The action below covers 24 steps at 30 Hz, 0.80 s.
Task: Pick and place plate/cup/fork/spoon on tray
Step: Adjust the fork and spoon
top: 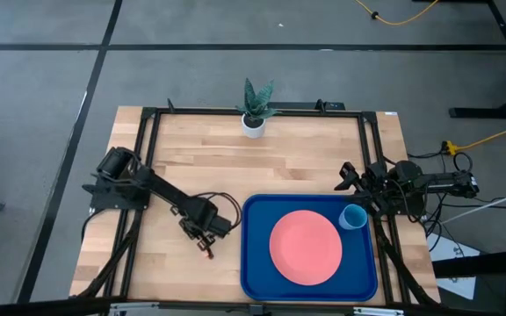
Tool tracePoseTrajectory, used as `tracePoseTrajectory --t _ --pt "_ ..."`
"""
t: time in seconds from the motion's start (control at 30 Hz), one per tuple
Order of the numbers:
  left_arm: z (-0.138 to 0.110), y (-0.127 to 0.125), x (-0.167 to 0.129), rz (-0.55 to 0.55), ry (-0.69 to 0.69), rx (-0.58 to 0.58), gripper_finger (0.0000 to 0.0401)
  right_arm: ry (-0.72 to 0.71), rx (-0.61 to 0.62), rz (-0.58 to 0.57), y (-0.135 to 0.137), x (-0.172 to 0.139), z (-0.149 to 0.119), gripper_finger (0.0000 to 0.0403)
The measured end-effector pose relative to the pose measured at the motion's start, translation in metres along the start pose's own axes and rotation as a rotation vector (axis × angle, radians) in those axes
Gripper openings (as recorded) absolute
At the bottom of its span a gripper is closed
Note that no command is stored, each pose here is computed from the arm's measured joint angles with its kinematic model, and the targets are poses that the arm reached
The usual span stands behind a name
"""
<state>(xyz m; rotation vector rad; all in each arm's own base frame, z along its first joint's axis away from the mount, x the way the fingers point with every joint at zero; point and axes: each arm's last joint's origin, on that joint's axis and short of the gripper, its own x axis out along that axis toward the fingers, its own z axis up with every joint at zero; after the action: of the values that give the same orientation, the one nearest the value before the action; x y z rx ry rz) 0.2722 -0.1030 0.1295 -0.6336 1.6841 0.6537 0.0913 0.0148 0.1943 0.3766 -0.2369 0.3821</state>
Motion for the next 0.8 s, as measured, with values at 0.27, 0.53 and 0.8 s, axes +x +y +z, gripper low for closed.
tracePoseTrajectory --t 0.27,0.53,0.8 --pt "0.012 0.003 -0.001 -0.029 -0.017 -0.009 0.0027 0.001 0.000 0.000 0.000 0.000 0.000 0.0182" --pt "0.020 -0.006 -0.013 -0.050 -0.123 0.026 0.0027 0.002 -0.019 -0.001 0.000 0.000 0.000 0.0182" --pt "0.026 -0.012 -0.017 -0.094 -0.188 0.031 0.0027 0.004 -0.022 0.001 0.000 0.000 0.000 0.0182"
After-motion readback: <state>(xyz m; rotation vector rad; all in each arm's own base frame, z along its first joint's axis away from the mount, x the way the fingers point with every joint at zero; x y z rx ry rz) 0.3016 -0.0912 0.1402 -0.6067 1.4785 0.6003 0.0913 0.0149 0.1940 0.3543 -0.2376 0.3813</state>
